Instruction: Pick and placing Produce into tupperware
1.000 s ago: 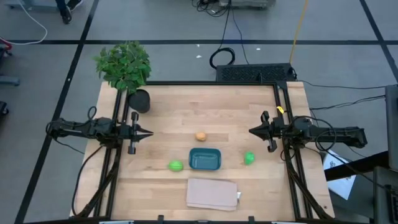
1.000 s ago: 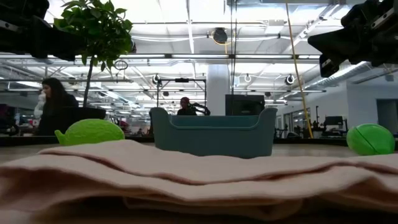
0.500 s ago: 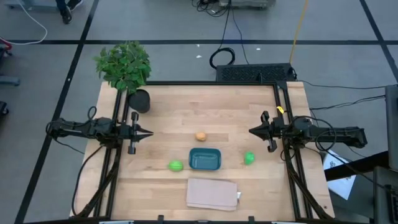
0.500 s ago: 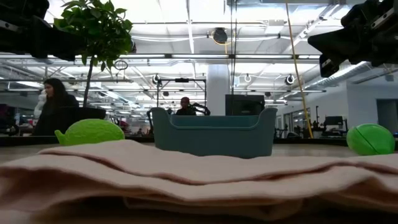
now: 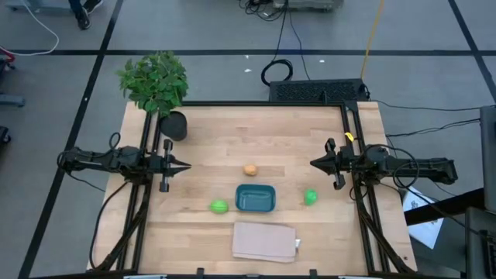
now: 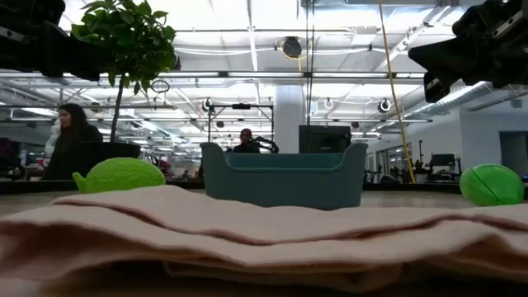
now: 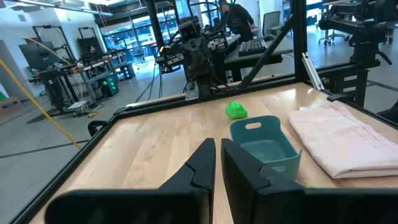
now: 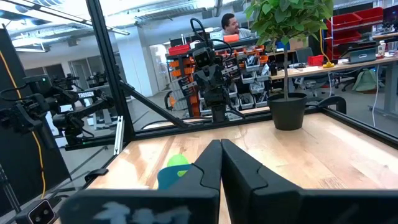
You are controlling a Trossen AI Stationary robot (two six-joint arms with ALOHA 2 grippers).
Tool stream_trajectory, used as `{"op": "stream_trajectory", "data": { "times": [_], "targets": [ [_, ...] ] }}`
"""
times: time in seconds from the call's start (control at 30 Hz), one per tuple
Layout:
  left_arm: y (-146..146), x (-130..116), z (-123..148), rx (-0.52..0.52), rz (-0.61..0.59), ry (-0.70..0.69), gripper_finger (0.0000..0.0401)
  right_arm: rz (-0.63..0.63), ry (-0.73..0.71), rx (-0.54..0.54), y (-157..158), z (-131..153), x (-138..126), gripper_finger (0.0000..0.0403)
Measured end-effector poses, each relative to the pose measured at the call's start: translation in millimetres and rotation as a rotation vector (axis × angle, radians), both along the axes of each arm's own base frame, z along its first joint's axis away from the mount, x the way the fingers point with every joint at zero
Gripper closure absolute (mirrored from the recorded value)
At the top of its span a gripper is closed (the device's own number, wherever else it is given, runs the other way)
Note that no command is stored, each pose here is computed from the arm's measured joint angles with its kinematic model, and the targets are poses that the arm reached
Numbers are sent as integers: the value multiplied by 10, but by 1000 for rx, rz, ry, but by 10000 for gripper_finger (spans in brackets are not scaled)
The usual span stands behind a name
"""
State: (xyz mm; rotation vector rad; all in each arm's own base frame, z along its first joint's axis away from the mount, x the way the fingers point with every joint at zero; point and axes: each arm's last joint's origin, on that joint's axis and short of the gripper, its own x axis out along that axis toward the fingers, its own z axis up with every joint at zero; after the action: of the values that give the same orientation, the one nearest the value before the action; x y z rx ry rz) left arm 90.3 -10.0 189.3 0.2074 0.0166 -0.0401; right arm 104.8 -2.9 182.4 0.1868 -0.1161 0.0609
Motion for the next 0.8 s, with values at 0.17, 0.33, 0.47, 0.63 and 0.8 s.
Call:
{"op": "stream_trajectory", "data": {
  "times": [0.17, 0.33, 0.47, 0.63, 0.8],
  "targets": [
    [0, 0, 1, 0, 0, 0, 370, 0, 0, 0, 0, 0, 0, 403],
    [0, 0, 1, 0, 0, 0, 370, 0, 0, 0, 0, 0, 0, 403],
    [0, 0, 0, 0, 0, 0, 370, 0, 0, 0, 0, 0, 0, 403],
    [0, 0, 5, -1, 0, -6, 370, 0, 0, 0, 0, 0, 0, 403],
    [0, 0, 18, -6, 0, -18, 370, 0, -3, 0, 0, 3, 0, 403]
  ]
}}
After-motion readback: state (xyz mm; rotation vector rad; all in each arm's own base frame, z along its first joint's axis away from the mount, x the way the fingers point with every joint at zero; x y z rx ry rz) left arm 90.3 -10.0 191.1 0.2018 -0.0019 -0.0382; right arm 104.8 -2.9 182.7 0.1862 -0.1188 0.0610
